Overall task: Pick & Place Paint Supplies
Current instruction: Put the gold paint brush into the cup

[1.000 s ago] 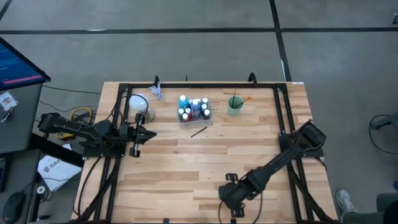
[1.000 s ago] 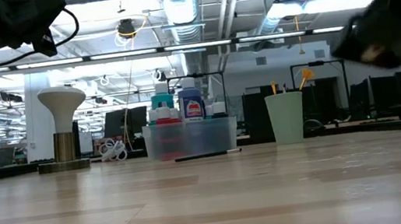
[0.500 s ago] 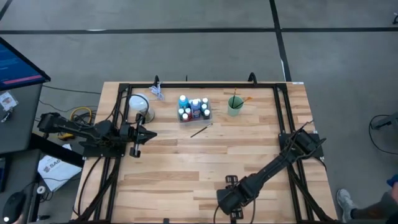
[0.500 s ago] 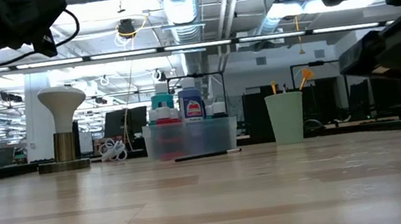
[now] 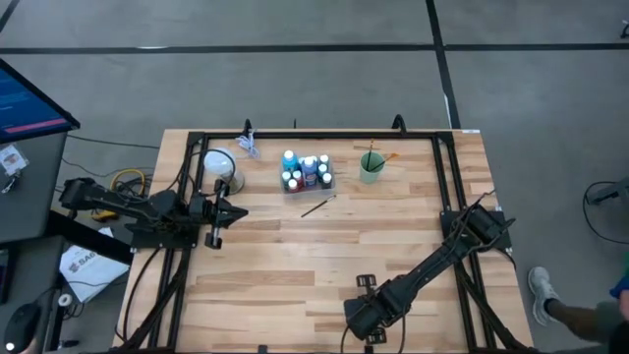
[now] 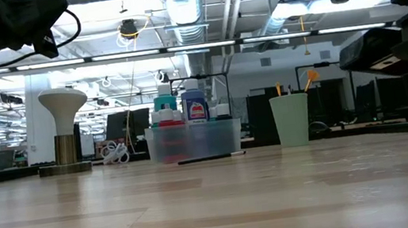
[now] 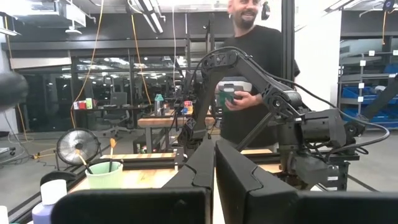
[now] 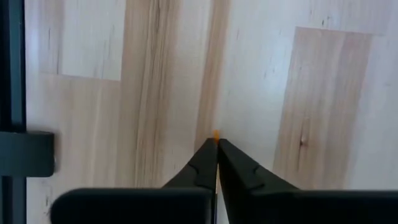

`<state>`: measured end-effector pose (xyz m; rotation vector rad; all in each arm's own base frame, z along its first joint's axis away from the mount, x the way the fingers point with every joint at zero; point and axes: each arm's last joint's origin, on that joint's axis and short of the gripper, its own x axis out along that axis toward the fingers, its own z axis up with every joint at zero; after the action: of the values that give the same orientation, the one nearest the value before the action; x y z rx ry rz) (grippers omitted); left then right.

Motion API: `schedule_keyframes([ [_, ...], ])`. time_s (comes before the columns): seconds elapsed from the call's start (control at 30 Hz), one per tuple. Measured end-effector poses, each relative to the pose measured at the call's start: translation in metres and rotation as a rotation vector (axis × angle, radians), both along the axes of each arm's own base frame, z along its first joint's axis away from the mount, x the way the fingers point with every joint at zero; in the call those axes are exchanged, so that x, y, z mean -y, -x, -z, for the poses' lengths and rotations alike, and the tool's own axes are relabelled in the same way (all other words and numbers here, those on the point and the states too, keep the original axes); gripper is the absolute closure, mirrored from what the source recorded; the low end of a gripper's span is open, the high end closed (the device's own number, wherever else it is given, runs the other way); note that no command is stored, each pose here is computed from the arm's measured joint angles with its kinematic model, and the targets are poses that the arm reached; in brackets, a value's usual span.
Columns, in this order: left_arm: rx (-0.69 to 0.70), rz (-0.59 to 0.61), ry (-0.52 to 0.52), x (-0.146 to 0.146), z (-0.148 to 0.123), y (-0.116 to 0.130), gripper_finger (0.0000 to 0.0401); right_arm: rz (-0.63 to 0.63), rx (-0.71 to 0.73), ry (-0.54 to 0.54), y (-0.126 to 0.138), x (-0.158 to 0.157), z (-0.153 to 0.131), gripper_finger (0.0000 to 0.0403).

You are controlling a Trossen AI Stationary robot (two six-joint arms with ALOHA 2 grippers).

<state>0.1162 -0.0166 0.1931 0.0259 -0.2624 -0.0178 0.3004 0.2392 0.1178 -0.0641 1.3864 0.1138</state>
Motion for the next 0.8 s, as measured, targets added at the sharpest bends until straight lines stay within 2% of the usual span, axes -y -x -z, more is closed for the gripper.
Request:
schedule_keyframes([
  [0.3, 0.0, 0.0, 0.0, 0.0, 0.0, 0.0, 0.0399, 0.023, 0.045, 0.01, 0.0, 0.003, -0.01, 0.0402],
  [0.43, 0.0, 0.0, 0.0, 0.0, 0.0, 0.0, 0.0399, 0.032, 0.099, 0.096, 0.005, 0.01, -0.022, 0.0403],
  [0.8, 0.0, 0.0, 0.0, 0.0, 0.0, 0.0, 0.0399, 0.083, 0.345, 0.19, 0.016, 0.026, -0.091, 0.0403],
])
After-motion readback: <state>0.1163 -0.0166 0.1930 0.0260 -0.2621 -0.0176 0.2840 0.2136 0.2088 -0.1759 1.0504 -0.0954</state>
